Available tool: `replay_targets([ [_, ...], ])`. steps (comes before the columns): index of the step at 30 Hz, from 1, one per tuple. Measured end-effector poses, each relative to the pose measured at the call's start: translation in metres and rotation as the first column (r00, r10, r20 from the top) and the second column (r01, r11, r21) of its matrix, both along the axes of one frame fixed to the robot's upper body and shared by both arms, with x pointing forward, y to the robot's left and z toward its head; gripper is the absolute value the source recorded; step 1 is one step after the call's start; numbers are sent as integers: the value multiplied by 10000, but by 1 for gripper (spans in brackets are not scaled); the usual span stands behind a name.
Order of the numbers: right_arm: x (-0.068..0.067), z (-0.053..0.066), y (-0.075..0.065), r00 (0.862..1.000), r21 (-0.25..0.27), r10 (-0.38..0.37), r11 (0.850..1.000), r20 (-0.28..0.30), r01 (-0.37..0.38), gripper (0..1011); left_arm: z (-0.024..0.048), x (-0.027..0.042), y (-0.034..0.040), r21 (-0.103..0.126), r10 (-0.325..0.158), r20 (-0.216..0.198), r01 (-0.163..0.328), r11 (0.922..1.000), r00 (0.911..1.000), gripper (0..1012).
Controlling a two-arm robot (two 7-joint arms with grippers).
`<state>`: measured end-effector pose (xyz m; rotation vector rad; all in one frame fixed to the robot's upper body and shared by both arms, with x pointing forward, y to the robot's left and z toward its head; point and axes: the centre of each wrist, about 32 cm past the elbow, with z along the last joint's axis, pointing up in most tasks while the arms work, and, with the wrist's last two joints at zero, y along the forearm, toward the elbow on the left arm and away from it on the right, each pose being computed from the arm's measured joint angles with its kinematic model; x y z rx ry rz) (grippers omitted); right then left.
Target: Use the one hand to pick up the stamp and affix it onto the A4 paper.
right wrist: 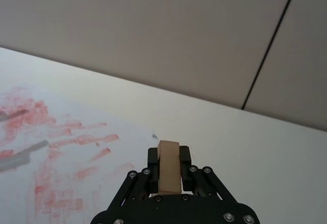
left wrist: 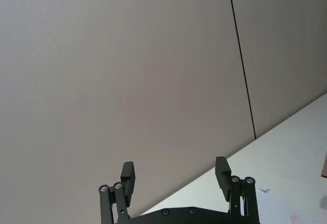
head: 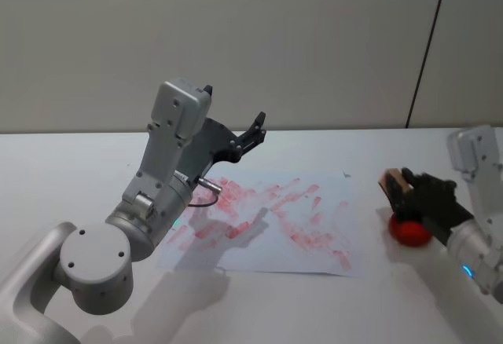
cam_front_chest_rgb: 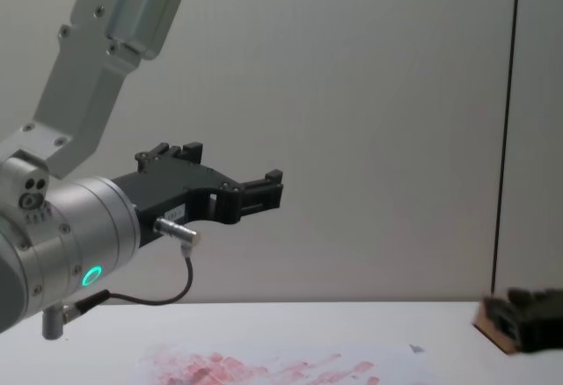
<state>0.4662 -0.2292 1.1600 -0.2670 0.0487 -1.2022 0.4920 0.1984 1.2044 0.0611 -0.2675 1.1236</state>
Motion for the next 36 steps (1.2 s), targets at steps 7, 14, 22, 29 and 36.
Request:
replay_targets([
  [7,50,102,112,9950,154,891,9958,453,-898,234,0,0,0,0,0,1,0,10000,10000,1001],
  [14,111,136,242,9785,65,2009,9795,466,-2014,235,0,0,0,0,0,0,0,10000,10000,1001],
  [22,170,54,375,9500,-339,3115,9494,-221,-3121,234,0,0,0,0,0,0,0,10000,10000,1001],
  [29,220,-85,487,9185,-831,3790,9176,-1125,-3888,235,0,0,0,1,1,0,-1,10000,10000,1001],
  [36,268,-210,568,8943,-1195,4098,8933,-1798,-4333,234,0,0,0,-1,1,1,-1,10000,10000,1001],
])
